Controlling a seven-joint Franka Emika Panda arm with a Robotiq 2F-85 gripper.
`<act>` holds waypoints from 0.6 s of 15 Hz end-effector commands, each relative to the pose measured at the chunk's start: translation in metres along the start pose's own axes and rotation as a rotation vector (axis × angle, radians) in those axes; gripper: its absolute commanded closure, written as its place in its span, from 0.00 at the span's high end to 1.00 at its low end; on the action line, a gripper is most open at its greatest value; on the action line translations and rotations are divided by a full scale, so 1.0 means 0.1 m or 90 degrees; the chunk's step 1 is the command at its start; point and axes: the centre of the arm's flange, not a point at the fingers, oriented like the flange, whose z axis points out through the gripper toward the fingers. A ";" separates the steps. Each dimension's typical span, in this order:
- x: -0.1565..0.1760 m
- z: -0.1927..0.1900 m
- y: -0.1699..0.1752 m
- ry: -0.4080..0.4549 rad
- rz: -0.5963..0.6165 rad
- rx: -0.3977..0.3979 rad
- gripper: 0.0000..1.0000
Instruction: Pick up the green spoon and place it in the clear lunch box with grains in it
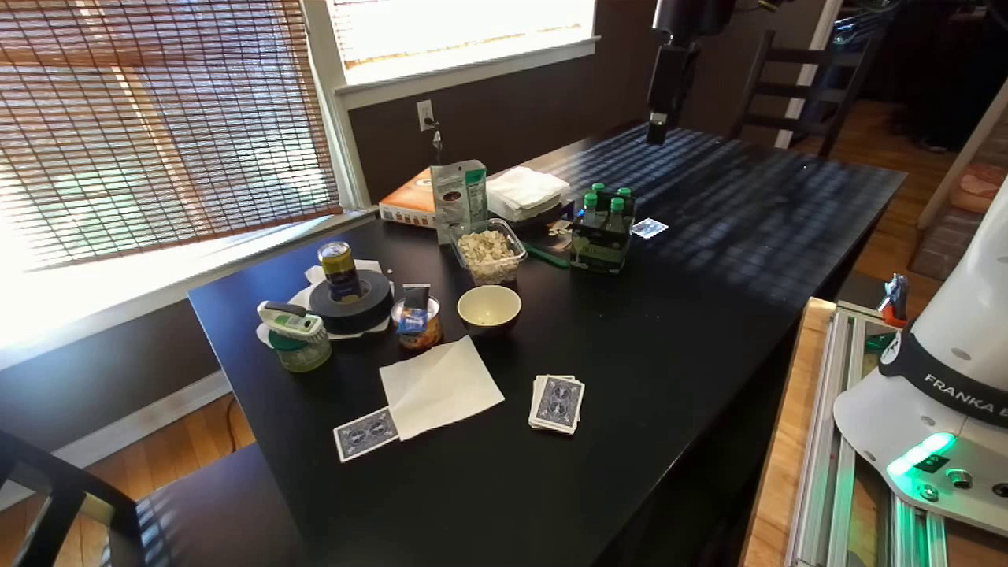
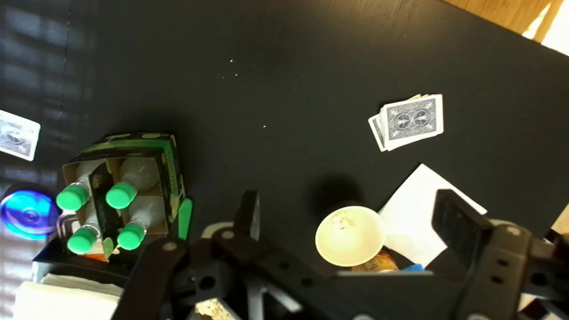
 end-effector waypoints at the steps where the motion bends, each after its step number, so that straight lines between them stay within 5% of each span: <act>1: 0.80 -0.07 0.42 -0.032 0.020 -0.044 1.00; 6: 1.33 -0.27 1.08 -0.073 0.037 -0.037 1.00; 7: 0.96 -0.11 0.77 -0.043 0.033 -0.048 1.00; 9: 1.10 -0.14 0.98 -0.058 0.041 -0.048 1.00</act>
